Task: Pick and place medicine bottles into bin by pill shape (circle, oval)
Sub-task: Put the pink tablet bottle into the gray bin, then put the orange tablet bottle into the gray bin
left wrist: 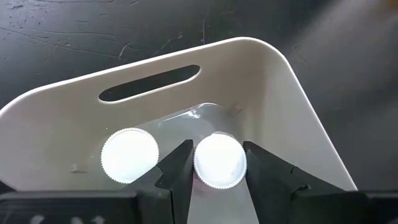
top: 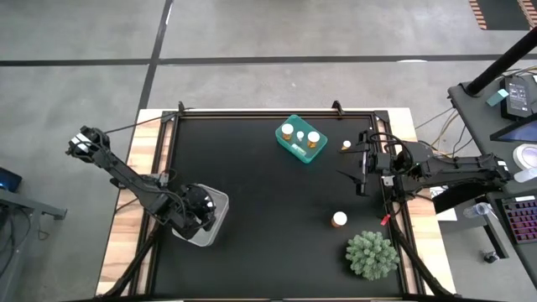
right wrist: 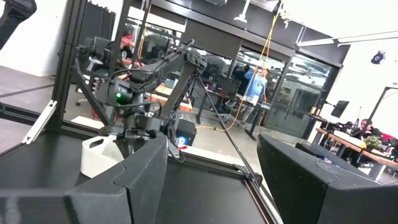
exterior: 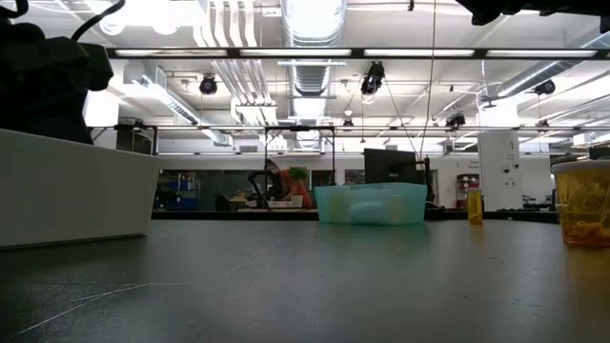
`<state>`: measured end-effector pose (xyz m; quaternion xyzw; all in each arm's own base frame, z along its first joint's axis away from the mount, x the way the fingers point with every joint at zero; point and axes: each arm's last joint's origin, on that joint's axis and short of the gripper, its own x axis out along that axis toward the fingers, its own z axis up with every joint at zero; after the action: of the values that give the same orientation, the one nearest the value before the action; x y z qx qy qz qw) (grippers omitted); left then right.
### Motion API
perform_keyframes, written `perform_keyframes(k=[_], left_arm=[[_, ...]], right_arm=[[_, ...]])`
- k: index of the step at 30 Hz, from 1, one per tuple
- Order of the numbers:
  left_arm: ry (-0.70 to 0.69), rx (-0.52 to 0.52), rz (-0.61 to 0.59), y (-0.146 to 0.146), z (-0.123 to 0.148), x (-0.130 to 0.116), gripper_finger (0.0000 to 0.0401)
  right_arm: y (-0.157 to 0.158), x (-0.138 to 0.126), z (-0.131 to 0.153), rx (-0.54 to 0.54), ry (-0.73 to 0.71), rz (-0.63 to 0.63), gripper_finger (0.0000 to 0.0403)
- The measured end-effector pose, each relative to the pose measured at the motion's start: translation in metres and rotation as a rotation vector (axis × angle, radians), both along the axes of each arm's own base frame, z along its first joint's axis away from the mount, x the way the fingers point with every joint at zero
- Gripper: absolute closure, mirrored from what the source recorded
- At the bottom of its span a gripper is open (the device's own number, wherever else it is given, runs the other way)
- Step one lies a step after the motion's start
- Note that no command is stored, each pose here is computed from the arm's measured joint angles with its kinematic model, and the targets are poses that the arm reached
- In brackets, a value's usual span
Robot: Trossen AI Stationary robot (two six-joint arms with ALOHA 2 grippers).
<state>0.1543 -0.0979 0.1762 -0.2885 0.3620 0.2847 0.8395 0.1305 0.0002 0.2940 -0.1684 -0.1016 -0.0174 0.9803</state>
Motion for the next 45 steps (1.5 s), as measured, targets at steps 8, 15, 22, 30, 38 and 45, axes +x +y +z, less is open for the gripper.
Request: perform_keyframes(k=[8,15,22,30,38,45], left_arm=[[-0.015,-0.016,-0.001,0.001,0.003,-0.001,0.0251],[0.005,-0.030,-0.049,0.000,0.007,-0.001,0.0202],[-0.029,-0.057,-0.069,-0.005,0.021,0.004,0.0191],[-0.079,-0.031,-0.131,-0.010,0.043,0.012,0.0191],[-0.161,0.063,-0.152,-0.013,0.066,0.019,0.0191],[-0.202,0.099,-0.148,-0.014,0.076,0.022,0.0191]], right_arm=[[0.000,0.000,0.000,0.000,0.000,0.000,0.0163],[0.000,0.000,0.000,0.000,0.000,0.000,0.0163],[0.000,0.000,0.000,0.000,0.000,0.000,0.0163],[0.000,0.000,0.000,0.000,0.000,0.000,0.0163],[0.000,0.000,0.000,0.000,0.000,0.000,0.0163],[0.000,0.000,0.000,0.007,0.000,0.001,0.0163]])
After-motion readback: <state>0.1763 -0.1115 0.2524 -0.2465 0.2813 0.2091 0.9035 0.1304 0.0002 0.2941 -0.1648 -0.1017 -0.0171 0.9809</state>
